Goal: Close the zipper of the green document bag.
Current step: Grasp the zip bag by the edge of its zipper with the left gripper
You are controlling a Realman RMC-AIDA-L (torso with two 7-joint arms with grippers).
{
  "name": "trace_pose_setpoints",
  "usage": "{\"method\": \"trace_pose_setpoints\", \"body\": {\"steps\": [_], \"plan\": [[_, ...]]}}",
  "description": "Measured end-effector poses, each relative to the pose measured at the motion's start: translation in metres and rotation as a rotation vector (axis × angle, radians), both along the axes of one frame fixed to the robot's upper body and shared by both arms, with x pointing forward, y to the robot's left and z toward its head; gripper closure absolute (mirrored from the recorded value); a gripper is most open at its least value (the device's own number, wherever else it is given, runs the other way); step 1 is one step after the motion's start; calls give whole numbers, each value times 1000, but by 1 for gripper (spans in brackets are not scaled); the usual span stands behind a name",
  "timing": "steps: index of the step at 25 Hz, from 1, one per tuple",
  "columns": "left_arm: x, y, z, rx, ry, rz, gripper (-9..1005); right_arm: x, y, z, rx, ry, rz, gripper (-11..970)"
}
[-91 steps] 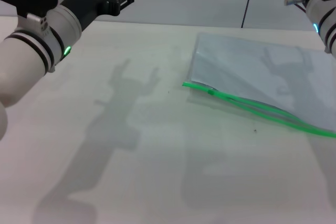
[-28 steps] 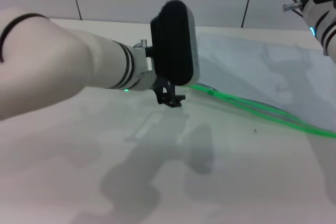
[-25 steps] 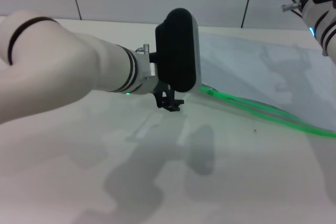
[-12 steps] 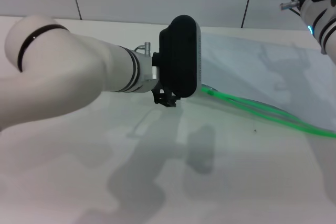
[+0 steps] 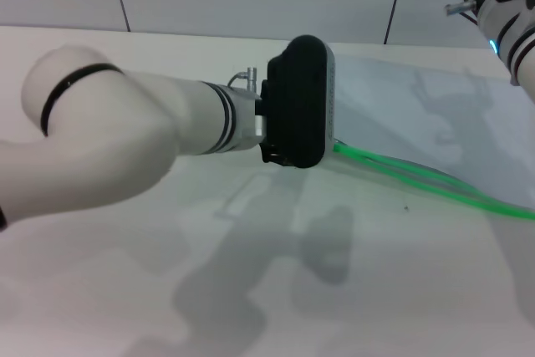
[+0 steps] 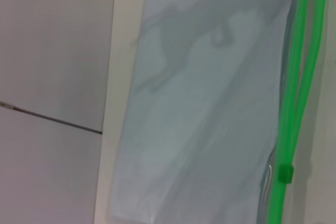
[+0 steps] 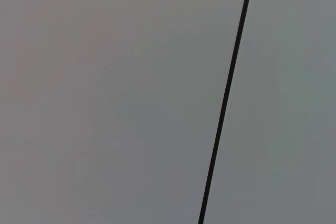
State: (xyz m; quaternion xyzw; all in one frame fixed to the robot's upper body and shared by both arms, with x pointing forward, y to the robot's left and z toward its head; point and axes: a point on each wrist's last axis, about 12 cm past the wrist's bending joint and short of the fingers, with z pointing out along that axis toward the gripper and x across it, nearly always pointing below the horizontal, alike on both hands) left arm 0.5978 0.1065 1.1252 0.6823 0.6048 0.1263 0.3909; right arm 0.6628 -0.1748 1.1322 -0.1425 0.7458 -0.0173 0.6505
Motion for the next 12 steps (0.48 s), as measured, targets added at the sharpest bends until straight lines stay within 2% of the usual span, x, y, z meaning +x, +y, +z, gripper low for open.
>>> {"method": "trace_pose_setpoints", "body": {"steps": [12], "plan": [[-1, -1, -22, -17, -21, -14, 154, 1, 0, -2, -6, 5, -2, 89]]}}
